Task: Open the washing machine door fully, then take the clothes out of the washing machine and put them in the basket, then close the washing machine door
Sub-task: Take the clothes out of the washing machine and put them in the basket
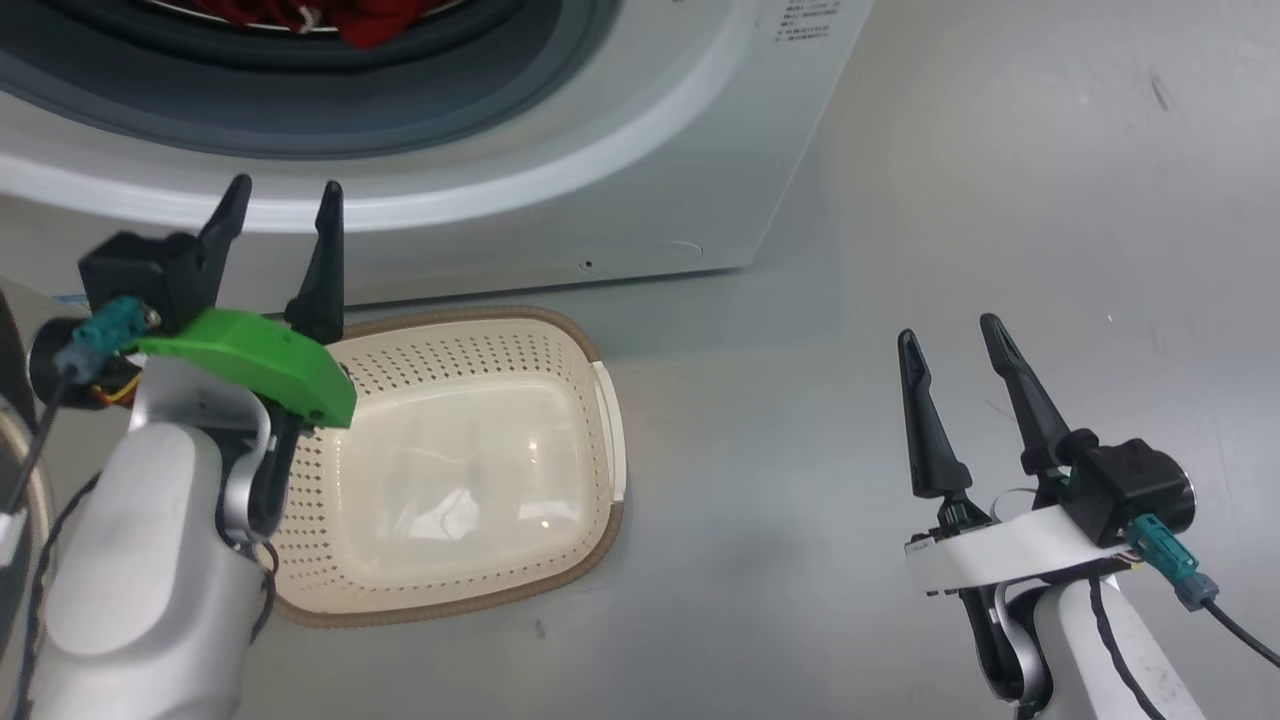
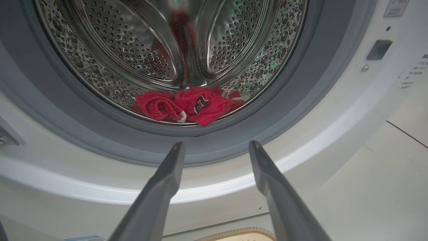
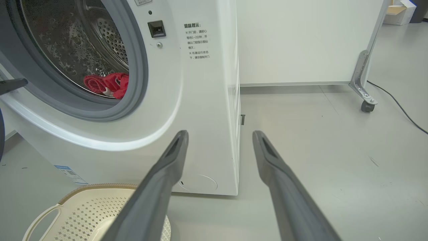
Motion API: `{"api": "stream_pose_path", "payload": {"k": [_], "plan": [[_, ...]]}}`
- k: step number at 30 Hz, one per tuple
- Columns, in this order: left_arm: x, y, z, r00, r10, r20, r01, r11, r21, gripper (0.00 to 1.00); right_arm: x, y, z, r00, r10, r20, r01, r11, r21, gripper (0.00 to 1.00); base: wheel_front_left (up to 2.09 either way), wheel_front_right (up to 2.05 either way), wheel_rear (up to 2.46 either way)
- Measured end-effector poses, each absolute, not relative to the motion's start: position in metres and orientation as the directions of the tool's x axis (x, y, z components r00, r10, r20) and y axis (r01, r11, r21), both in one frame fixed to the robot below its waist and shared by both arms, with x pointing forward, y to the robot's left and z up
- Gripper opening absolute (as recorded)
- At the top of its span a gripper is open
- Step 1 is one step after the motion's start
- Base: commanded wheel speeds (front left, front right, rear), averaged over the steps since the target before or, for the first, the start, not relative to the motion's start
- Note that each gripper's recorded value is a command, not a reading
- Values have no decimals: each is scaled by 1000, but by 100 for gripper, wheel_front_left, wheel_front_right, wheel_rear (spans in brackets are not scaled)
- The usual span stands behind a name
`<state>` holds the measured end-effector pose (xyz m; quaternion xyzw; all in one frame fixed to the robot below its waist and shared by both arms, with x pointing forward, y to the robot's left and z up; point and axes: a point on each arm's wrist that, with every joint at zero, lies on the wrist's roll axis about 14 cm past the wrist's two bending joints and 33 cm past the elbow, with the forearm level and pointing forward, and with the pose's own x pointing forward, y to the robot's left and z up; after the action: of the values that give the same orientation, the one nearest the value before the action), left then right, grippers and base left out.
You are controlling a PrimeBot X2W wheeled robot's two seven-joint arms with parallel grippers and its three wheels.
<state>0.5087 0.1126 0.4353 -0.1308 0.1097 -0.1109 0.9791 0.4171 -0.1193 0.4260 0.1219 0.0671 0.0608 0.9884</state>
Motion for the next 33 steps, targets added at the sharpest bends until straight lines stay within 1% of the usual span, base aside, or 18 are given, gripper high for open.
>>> {"api": "stream_pose_path", "payload": {"k": [4, 12, 21, 26, 33], "plan": [[533, 100, 421, 920, -306, -244, 228, 926, -301, 100, 429, -121, 421, 984, 130, -120, -96, 961, 261, 100, 0, 0, 0], [584, 85, 386, 840, -393, -375, 300, 911, -283, 100, 447, -130, 401, 984, 96, -153, -49, 957, 285, 100, 0, 0, 0], [637, 71, 394, 826, -431, -362, 359, 899, -252, 100, 447, -147, 385, 979, 45, -201, 13, 961, 278, 100, 0, 0, 0], [655, 67, 391, 818, -435, -377, 358, 897, -258, 100, 445, -153, 380, 975, 20, -220, 43, 959, 281, 100, 0, 0, 0], [669, 58, 377, 770, -453, -449, 368, 891, -267, 100, 439, -161, 376, 970, -4, -245, 72, 960, 271, 100, 0, 0, 0]]}}
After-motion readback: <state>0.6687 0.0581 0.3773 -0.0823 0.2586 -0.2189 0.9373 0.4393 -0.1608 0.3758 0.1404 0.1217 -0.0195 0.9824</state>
